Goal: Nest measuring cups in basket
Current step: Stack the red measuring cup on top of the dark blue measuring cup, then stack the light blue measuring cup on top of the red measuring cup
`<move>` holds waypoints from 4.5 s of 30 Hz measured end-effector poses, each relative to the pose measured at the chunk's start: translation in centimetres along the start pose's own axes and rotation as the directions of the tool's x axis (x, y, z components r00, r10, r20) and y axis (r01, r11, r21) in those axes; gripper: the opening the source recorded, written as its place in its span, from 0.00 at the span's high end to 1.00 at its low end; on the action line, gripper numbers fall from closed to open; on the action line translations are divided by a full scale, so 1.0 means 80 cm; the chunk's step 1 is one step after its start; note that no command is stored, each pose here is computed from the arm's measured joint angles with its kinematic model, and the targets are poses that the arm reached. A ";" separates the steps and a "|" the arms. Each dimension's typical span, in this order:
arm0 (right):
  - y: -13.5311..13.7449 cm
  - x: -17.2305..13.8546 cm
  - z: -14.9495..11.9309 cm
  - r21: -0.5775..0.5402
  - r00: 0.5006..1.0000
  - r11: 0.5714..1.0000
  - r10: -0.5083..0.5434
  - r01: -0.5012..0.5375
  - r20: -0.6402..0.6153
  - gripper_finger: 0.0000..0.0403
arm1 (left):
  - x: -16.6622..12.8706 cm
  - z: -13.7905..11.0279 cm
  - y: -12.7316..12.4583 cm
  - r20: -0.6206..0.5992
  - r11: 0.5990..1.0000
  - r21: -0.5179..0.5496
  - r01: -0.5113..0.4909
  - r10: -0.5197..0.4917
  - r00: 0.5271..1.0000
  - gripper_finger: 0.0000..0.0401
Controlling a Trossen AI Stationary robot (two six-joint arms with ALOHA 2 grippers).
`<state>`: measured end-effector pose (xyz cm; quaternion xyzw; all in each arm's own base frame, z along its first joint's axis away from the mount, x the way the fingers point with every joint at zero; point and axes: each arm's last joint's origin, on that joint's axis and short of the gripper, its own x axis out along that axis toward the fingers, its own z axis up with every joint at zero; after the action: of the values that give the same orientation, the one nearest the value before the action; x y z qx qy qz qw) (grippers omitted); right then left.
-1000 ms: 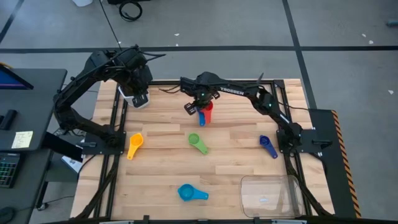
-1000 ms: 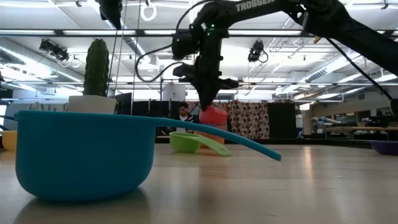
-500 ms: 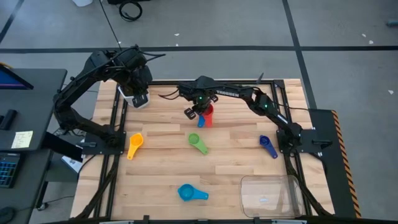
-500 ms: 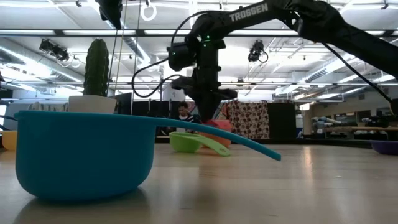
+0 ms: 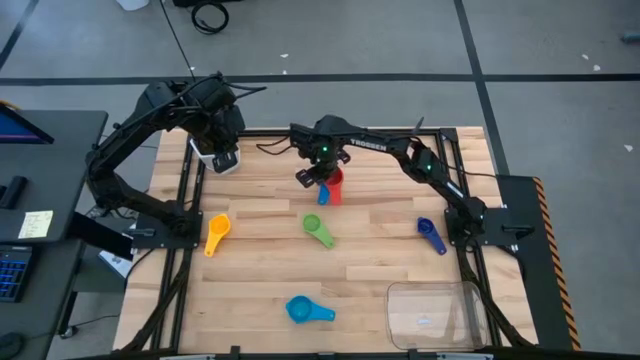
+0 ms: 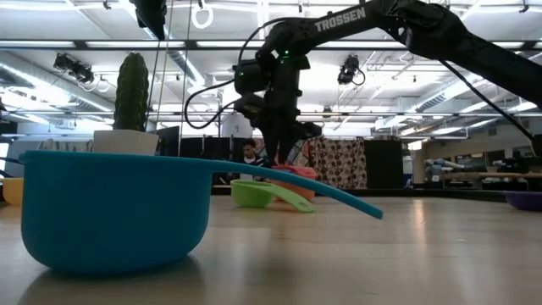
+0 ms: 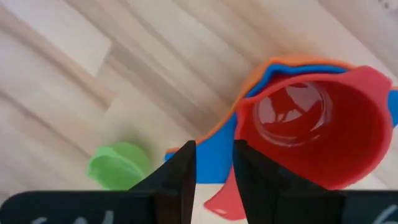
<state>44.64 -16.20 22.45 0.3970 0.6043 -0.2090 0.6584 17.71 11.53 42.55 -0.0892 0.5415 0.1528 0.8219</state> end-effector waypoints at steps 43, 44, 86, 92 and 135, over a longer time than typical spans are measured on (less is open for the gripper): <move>-0.017 -0.018 -0.111 -0.143 0.975 0.965 -0.222 0.218 -0.017 0.73 | 0.295 -0.034 -0.059 0.393 0.948 0.273 0.165 -0.267 0.880 0.99; -0.018 -0.014 -0.111 -0.159 0.975 0.963 -0.221 0.216 -0.015 0.73 | 0.297 -0.035 -0.059 0.389 0.945 0.285 0.160 -0.267 0.882 0.99; -0.043 0.029 -0.085 -0.365 0.999 0.930 -0.031 0.041 0.032 0.73 | 0.419 0.014 -0.067 0.326 0.858 0.417 0.301 -0.450 0.832 0.99; -0.042 0.029 -0.083 -0.369 0.999 0.929 -0.020 0.036 0.048 0.73 | 0.419 0.016 -0.067 0.344 0.855 0.427 0.294 -0.455 0.821 0.99; -0.062 -0.215 -0.250 -0.429 0.931 0.902 0.196 -0.048 0.308 0.73 | 0.202 -0.048 -0.095 0.246 0.928 0.142 0.346 -0.371 0.895 0.98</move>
<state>25.18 -7.16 38.59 0.2432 0.4839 -0.0997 0.8347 23.00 5.68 26.09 -0.1270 0.4058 -0.0164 0.9049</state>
